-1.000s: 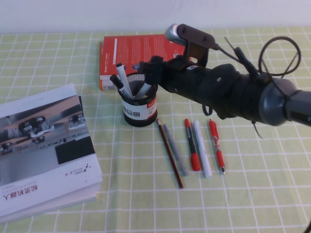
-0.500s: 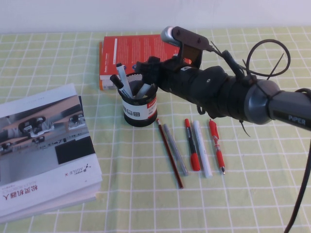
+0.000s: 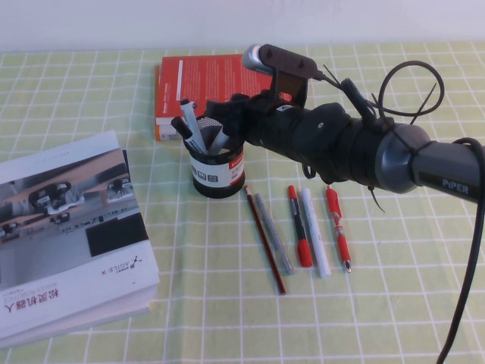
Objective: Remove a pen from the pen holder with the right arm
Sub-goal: 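Take a marker out of the pen holder and lay it on the table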
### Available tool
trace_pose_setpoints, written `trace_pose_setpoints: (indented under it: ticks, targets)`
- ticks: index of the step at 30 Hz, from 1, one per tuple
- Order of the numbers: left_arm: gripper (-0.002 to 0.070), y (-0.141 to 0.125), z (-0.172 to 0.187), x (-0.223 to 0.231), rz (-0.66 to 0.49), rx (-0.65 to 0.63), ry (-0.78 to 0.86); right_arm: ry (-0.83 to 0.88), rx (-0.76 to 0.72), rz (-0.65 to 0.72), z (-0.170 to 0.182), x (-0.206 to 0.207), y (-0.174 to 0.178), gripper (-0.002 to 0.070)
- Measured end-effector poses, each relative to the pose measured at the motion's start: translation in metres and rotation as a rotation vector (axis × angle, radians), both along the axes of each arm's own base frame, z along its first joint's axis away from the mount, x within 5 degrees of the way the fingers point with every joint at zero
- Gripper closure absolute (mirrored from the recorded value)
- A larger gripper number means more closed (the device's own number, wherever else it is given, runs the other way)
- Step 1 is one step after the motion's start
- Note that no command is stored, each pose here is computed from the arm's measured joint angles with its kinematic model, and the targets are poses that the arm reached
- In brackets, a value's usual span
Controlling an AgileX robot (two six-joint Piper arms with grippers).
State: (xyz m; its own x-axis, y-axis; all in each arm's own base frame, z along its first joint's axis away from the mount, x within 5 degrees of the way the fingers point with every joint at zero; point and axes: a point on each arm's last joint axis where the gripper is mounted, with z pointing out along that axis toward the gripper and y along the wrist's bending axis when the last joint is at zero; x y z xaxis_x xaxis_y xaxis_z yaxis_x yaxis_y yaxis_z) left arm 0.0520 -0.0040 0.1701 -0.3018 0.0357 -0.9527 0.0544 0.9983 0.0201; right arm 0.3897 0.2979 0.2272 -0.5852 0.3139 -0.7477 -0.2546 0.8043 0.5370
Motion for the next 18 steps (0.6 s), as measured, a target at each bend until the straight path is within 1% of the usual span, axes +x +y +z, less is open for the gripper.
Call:
trace_pose_setpoints:
  ticks: [6,8,14,18]
  targets:
    - [0.068,0.0,0.0,0.0,0.0,0.0,0.0,-0.005,-0.007,0.004,0.0,0.0,0.0,0.0536]
    - [0.068,0.0,0.0,0.0,0.0,0.0,0.0,-0.017,-0.026,0.013,0.0,0.0,0.0,0.0555]
    - [0.068,0.0,0.0,0.0,0.0,0.0,0.0,-0.057,-0.079,0.041,0.0021,-0.0003,-0.0003,0.0555]
    - [0.068,0.0,0.0,0.0,0.0,0.0,0.0,-0.091,-0.103,0.057,0.0098,-0.0017,-0.0014,0.0555]
